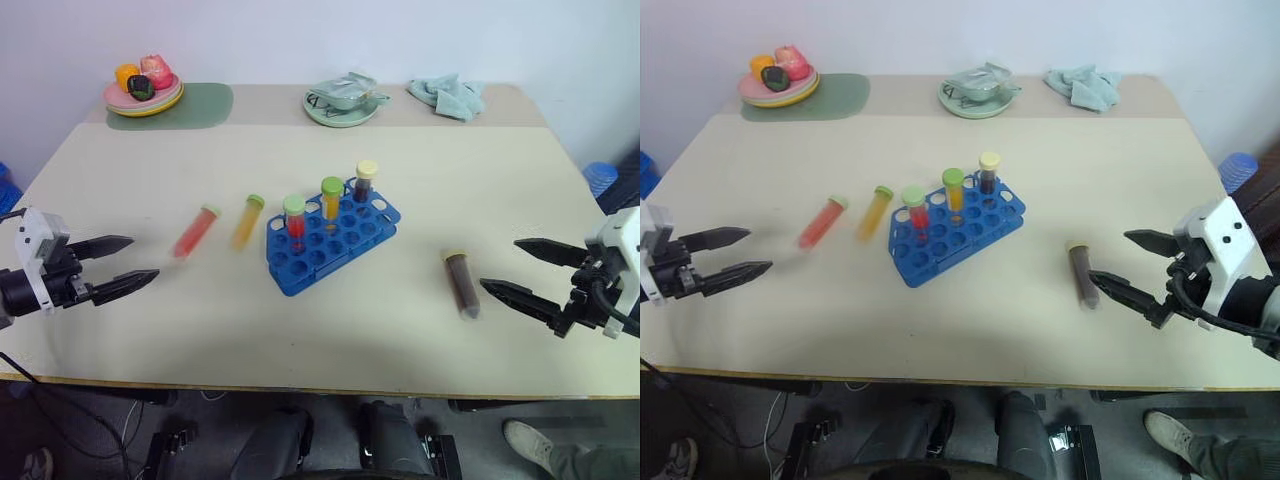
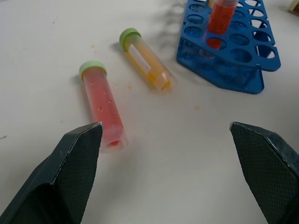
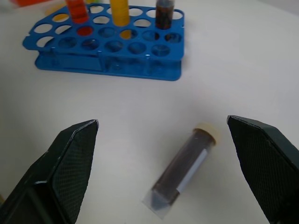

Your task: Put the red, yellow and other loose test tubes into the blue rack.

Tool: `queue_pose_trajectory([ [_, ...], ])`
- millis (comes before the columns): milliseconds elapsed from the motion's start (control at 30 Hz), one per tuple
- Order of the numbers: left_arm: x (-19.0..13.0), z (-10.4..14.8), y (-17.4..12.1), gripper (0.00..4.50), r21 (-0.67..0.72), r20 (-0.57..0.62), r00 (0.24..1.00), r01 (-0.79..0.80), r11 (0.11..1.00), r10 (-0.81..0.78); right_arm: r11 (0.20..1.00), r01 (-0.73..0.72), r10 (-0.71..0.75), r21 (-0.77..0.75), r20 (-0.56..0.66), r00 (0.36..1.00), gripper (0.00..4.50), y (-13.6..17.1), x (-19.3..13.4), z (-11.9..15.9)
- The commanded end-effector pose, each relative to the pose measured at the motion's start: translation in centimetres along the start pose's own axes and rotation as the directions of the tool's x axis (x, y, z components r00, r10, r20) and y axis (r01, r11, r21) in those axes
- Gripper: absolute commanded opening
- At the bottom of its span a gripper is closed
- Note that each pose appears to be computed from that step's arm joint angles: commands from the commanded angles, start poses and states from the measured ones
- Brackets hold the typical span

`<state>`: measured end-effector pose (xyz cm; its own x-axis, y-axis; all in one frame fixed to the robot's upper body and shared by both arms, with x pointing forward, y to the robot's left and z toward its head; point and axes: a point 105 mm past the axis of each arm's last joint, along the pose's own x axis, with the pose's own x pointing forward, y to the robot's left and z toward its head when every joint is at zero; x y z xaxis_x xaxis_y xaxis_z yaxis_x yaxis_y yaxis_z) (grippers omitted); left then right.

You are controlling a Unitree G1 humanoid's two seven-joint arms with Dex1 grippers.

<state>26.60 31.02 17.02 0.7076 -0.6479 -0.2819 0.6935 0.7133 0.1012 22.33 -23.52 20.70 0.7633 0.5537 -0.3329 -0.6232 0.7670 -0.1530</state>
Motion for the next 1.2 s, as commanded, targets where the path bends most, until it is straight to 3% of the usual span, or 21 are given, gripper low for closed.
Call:
queue_pose_trajectory([
  [33,-1.0,1.1,0.6,4.45,0.054,0.025,0.999,-0.036,0.998,0.034,0.999,0.005,-0.004,-0.033,0.020,1.000,4.50,-0.1,-0.2,1.0],
  [733,0.9,1.5,-1.2,4.45,0.053,0.072,0.996,0.053,0.997,-0.057,0.998,-0.006,0.004,0.057,0.034,0.999,4.50,-0.3,1.7,0.6],
  [900,2.3,4.3,-3.5,4.45,0.090,0.172,0.964,0.188,0.978,-0.201,0.987,-0.002,-0.001,0.160,0.021,1.000,4.50,-0.9,2.9,0.7],
  [1200,5.5,8.6,-8.2,4.45,0.264,0.192,0.809,0.503,0.823,-0.556,0.950,0.038,0.028,0.308,-0.205,0.978,4.50,-2.0,6.0,-0.3],
])
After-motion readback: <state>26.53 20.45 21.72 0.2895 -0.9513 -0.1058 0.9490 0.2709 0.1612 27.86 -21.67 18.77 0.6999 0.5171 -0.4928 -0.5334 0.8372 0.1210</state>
